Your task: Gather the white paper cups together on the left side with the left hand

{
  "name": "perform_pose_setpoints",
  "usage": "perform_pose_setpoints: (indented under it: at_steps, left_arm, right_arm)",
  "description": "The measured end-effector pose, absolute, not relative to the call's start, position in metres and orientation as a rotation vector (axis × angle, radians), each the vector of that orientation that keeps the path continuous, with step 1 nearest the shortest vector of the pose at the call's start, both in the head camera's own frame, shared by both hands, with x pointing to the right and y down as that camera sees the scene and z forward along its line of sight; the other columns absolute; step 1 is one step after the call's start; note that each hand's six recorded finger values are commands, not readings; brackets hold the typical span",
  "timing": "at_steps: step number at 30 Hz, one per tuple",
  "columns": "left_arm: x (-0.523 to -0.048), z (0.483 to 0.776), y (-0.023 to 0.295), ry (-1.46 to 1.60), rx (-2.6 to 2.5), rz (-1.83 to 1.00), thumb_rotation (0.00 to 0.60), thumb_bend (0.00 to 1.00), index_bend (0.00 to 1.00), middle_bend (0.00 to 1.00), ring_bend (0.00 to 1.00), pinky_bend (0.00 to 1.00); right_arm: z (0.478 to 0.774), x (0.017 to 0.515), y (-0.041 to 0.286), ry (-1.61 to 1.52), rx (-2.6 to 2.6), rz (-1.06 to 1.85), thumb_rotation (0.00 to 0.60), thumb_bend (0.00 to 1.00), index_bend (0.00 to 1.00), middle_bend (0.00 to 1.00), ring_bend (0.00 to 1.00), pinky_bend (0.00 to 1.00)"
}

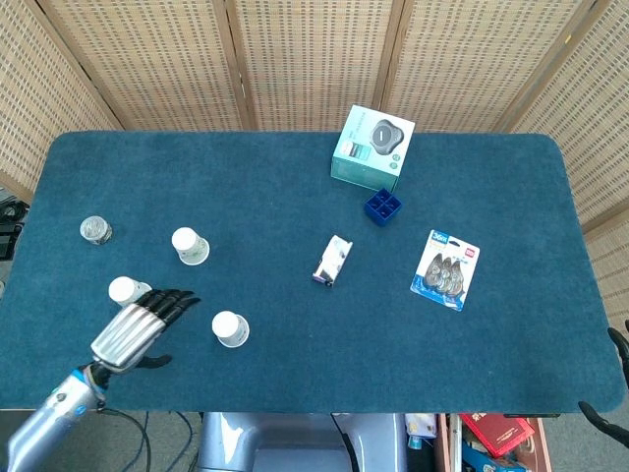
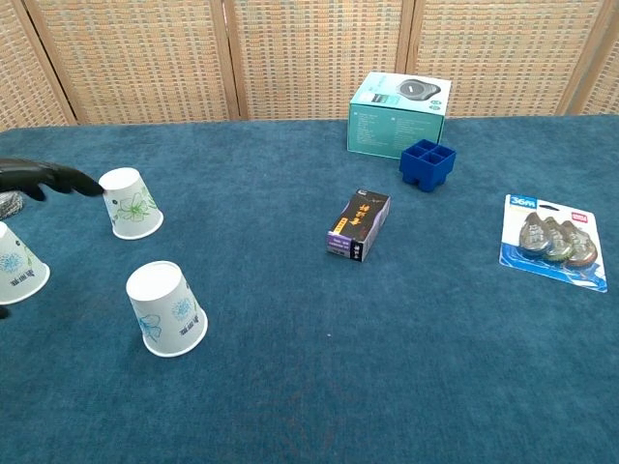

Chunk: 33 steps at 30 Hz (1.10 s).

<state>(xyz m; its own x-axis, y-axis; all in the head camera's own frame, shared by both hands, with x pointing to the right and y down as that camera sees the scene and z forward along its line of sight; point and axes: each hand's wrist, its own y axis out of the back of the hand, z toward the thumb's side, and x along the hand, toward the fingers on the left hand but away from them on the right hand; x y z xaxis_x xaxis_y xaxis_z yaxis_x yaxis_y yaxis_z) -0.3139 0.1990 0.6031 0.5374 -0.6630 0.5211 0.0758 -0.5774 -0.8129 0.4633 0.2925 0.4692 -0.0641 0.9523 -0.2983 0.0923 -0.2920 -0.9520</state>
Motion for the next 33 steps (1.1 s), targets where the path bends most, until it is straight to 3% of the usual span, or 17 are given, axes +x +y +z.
perform_pose_setpoints:
  at_steps: [12,33]
  left_arm:
    - [-0.26,0.646,0.188,0.404,-1.869,-1.104,0.6,0.09,0.3,0.31,0.29,0.29]
    - [-0.232,0.665,0.189,0.395,-1.837,-1.124,0.6,0.09,0.49,0.48,0.43,0.38]
  right_arm:
    - [0.468,0.468,0.289,-1.197,-1.468,1.452,0.6,0.0,0.0,0.0,0.0,0.0]
    - [0.465,0.473,0.287,-1.224,-1.48,1.448,0.6,0.0,0.0,0.0,0.0,0.0]
